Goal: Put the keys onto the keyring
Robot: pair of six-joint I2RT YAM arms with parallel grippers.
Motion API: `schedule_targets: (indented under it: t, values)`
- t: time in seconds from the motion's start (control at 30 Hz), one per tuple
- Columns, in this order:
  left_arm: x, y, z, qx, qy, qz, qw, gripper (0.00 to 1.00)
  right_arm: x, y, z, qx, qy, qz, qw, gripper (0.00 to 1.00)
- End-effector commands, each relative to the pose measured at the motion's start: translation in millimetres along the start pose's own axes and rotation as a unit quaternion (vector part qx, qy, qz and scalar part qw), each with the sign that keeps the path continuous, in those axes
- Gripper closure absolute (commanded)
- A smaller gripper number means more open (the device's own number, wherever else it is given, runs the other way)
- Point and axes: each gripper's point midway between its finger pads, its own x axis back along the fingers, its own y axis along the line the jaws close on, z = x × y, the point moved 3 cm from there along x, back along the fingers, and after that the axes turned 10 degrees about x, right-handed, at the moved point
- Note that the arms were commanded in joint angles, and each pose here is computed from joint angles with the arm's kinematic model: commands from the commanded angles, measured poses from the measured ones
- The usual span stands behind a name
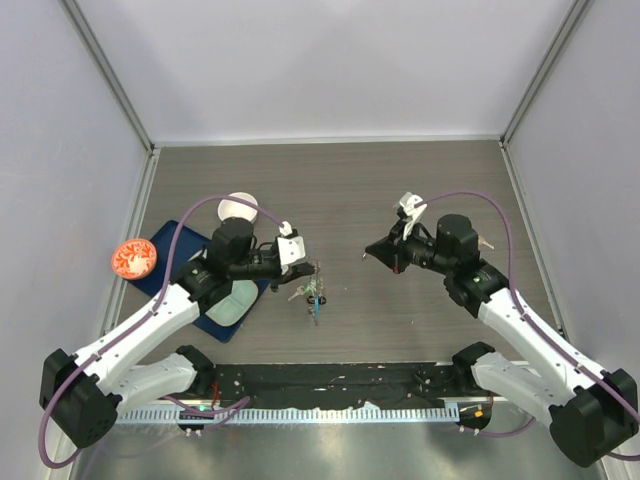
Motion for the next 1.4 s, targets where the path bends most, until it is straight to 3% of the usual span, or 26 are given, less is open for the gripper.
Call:
schedule_targets:
  t: [0.0,0.5,1.37]
  values:
    - [1,-4,-23,-0.048,-0.04,0.024,0.998,1.0,-5,15,-22,0.055,-0.051,-0.034,0.997,0.99]
    - [9,-3,-36,-0.053,-0.072,-0.001,0.996,1.0,-29,62,-18,0.179,-0.087,-0.1,0.975,0.99]
    - [2,-8,-31,-0.024,-0.067,0.024,0.997,1.0,-38,81,-27,0.232,-0.103,-0.124,0.959,0.99]
